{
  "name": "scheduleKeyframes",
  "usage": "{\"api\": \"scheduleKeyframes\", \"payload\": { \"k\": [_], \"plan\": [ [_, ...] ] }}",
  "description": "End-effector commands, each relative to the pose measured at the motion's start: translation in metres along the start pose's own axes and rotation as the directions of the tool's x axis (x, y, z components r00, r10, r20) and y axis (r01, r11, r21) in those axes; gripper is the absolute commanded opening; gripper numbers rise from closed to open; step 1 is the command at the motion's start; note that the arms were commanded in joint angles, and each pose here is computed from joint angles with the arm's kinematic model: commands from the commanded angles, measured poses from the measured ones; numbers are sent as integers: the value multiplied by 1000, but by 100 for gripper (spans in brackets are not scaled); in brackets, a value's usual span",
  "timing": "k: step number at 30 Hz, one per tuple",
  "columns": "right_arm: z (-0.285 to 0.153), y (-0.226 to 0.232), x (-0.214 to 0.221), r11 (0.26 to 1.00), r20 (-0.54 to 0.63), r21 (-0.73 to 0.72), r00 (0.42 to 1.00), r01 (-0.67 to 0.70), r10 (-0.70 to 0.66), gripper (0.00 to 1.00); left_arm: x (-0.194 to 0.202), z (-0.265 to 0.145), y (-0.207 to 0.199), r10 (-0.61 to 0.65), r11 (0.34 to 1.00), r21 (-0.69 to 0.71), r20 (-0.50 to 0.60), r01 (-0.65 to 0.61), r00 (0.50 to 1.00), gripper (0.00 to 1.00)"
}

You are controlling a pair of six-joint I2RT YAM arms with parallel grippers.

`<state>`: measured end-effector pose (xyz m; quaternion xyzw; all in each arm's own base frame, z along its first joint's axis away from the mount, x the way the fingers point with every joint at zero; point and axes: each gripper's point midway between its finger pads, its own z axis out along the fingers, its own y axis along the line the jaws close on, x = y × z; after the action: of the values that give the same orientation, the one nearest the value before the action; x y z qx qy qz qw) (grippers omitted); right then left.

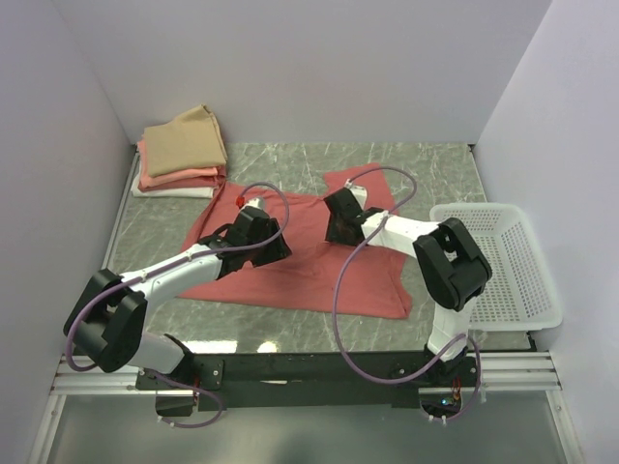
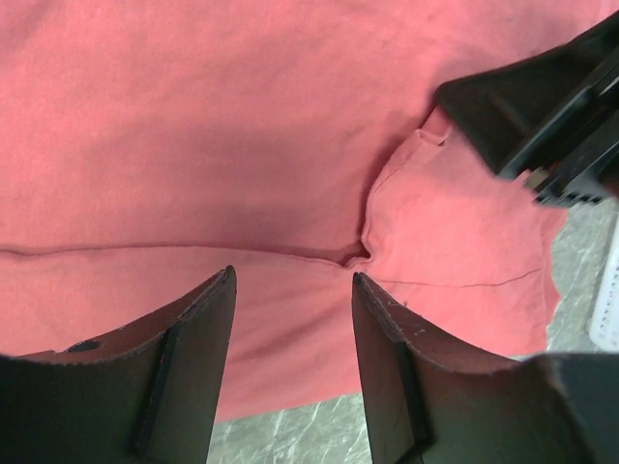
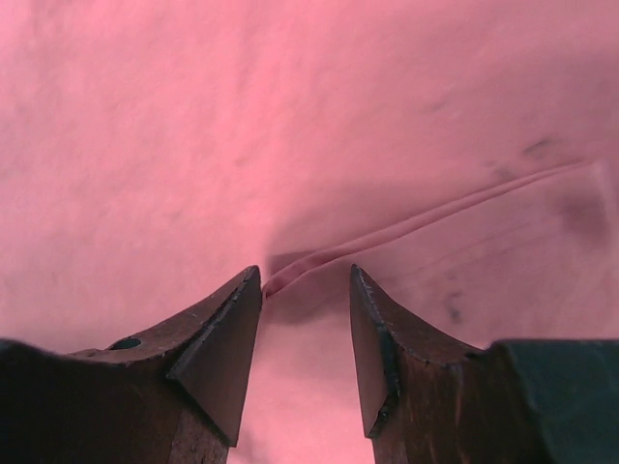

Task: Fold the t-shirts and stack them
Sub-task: Fold the tshirt

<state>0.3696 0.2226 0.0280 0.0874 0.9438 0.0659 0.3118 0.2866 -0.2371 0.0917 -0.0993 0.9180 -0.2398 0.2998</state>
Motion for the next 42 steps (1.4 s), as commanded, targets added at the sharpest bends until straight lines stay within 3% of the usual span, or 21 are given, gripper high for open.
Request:
{"api": "scheduleKeyframes", "payload": {
  "k": [1, 4, 9, 14, 18, 33, 42],
  "plan": [
    [-6, 6, -36, 999, 66, -30, 997, -30, 32, 49, -19, -15, -11, 8, 1000, 17, 71, -9, 997, 57],
    [-19, -2, -53, 998, 92, -31, 994, -52, 55, 50, -27, -21, -4, -11, 1000, -15, 111, 13, 994, 60],
    [-69, -16, -55, 989, 120, -80, 984, -126, 135, 51, -53, -30, 49, -111, 978, -151, 208, 144, 972, 63],
    [-85, -24, 5, 972, 39, -146, 981, -185, 193, 52, -75, -23, 79, -199, 959, -139, 279, 245, 939, 60],
    [-90, -25, 41, 964, -4, -145, 974, -223, 225, 52, -79, -11, 98, -214, 932, -222, 301, 286, 929, 59],
    [-64, -73, 125, 947, -147, 10, 936, -321, 319, 56, 14, -4, 170, -417, 792, -356, 278, 496, 865, 60],
    [-84, -105, 170, 934, -239, 65, 903, -352, 357, 56, 45, -33, 168, -441, 763, -350, 333, 543, 834, 60]
  ]
}}
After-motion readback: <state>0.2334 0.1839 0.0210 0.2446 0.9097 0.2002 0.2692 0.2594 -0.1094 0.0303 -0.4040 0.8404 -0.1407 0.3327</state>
